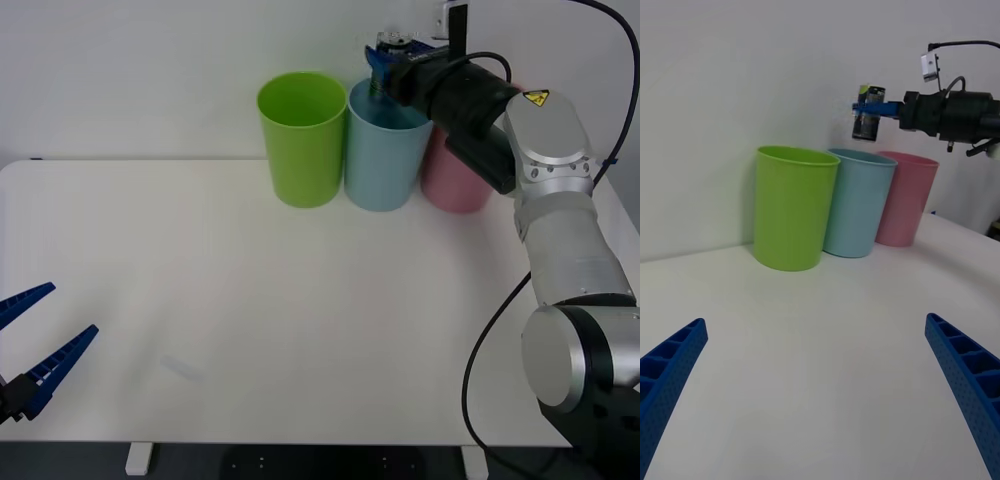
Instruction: Grasp the object on the table and drop it into the matching bin: aluminum can to the light blue bin, PET bottle to the pink bin.
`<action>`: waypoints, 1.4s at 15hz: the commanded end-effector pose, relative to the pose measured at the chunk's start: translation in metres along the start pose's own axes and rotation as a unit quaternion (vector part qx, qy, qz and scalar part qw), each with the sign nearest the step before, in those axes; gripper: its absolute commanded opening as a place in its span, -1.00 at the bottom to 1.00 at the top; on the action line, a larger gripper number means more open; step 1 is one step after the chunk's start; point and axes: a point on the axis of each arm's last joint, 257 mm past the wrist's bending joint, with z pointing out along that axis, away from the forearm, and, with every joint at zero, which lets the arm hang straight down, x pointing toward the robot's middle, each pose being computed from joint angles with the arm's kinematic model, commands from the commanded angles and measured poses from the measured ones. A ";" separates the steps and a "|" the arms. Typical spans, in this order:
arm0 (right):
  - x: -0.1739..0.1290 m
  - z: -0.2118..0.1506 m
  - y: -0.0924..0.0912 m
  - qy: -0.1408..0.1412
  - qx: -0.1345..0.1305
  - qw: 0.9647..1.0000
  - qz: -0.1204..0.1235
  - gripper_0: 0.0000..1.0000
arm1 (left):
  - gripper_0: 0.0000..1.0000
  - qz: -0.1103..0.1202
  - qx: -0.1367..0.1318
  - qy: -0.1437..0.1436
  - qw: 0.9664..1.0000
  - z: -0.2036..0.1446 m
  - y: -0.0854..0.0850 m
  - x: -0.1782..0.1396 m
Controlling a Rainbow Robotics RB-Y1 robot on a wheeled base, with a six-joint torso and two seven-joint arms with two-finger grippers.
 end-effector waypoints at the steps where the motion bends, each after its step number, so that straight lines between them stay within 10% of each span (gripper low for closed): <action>1: -0.001 0.000 0.000 -0.002 -0.001 1.000 -0.003 1.00 | 1.00 0.000 0.000 0.000 1.000 0.000 0.000 0.000; 8: 0.001 -0.015 -0.001 -0.012 -0.024 1.000 0.013 1.00 | 1.00 0.000 0.000 0.000 1.000 0.000 0.000 0.000; 21: 0.030 -0.119 0.001 -0.016 -0.065 0.997 -0.034 1.00 | 1.00 0.000 0.000 0.000 1.000 0.000 0.000 0.000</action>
